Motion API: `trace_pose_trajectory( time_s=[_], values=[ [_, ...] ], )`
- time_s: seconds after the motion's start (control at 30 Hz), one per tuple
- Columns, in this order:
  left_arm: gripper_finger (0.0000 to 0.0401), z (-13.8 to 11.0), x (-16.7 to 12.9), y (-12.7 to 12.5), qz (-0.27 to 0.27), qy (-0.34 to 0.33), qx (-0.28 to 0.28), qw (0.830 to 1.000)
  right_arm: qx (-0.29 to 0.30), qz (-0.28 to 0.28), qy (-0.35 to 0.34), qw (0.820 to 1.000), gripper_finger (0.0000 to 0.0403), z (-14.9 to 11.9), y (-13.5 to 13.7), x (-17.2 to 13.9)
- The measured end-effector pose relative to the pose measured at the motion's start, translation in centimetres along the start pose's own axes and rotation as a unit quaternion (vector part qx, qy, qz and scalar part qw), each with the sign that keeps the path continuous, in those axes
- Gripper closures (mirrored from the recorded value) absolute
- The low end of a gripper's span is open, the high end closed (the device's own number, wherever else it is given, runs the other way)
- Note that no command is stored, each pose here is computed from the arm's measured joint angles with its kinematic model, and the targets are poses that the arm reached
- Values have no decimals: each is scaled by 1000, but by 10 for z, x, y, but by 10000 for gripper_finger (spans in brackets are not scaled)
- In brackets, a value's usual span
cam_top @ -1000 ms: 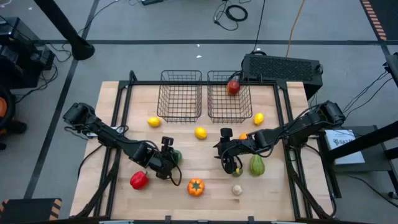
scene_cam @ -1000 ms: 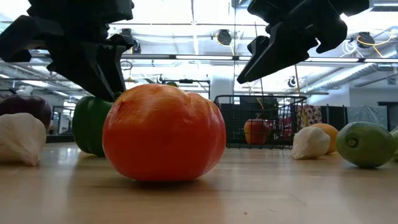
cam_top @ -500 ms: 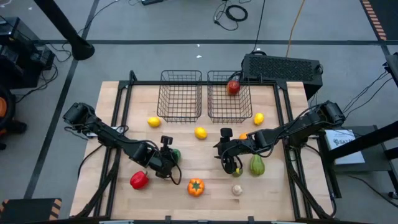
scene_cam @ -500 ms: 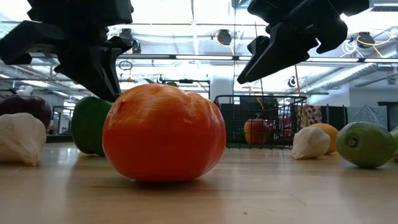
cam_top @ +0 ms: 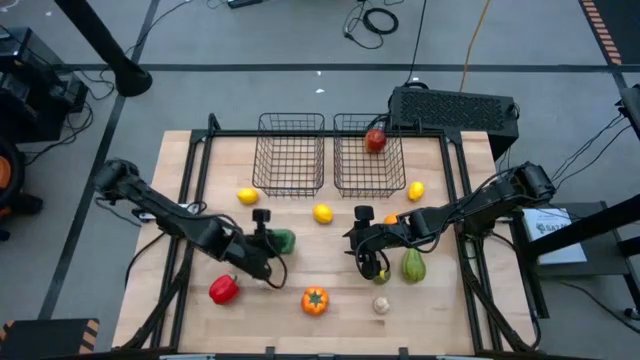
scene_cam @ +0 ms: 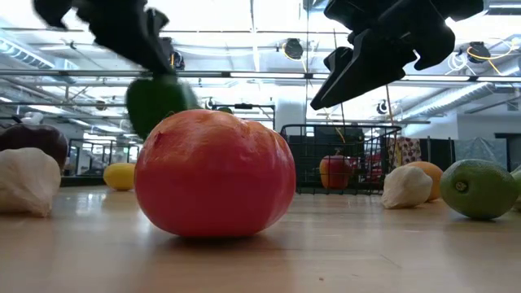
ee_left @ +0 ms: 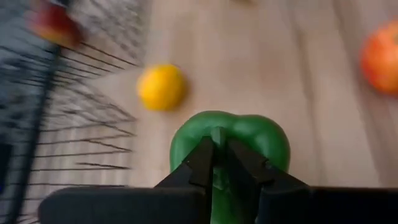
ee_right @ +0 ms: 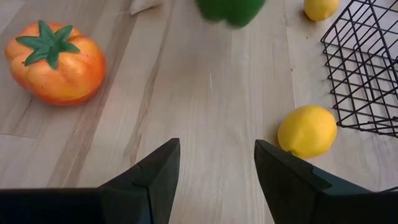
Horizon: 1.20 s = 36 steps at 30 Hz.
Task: Sort produce into baskets
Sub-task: Put the green bell pepper into the left wire basket
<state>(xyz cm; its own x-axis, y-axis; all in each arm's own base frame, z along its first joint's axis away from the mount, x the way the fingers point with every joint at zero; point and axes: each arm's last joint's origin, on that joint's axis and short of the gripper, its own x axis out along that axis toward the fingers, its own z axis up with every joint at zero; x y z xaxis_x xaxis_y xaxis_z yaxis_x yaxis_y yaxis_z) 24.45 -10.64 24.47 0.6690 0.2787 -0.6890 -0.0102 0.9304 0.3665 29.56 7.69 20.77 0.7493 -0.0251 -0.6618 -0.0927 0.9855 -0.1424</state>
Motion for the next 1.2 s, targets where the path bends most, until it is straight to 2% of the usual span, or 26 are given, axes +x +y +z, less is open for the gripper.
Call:
trace_pose_trajectory(
  time_s=[0.13, 0.3, 0.47, 0.63, 0.73, 0.83, 1.0, 1.2],
  values=[
    [364, 7, -35, 29, 59, -72, -48, 995, 0, 0, 2, 1000, 204, 0, 0, 0],
    [364, 8, -83, 71, 106, -169, -124, 972, -1, -2, 3, 1000, 204, 0, 0, 0],
    [364, 1, -121, 106, 129, -248, -138, 950, -1, -3, 3, 1000, 204, 0, 0, 0],
    [364, -1, -135, 128, 170, -285, -143, 933, -1, -3, 2, 1000, 204, 0, 0, 0],
    [364, -1, -128, 136, 194, -269, -138, 933, -5, -3, 2, 1000, 204, 0, 0, 0],
    [364, 1, -108, 144, 229, -236, -142, 934, -10, -4, -5, 1000, 204, 1, -2, 0],
    [364, -2, -59, 156, 191, -177, -126, 957, -15, -4, -42, 999, 204, 13, -3, -1],
    [364, -26, -7, 177, 204, -80, -163, 962, -18, 4, -62, 998, 204, 35, -1, -11]
  ],
)
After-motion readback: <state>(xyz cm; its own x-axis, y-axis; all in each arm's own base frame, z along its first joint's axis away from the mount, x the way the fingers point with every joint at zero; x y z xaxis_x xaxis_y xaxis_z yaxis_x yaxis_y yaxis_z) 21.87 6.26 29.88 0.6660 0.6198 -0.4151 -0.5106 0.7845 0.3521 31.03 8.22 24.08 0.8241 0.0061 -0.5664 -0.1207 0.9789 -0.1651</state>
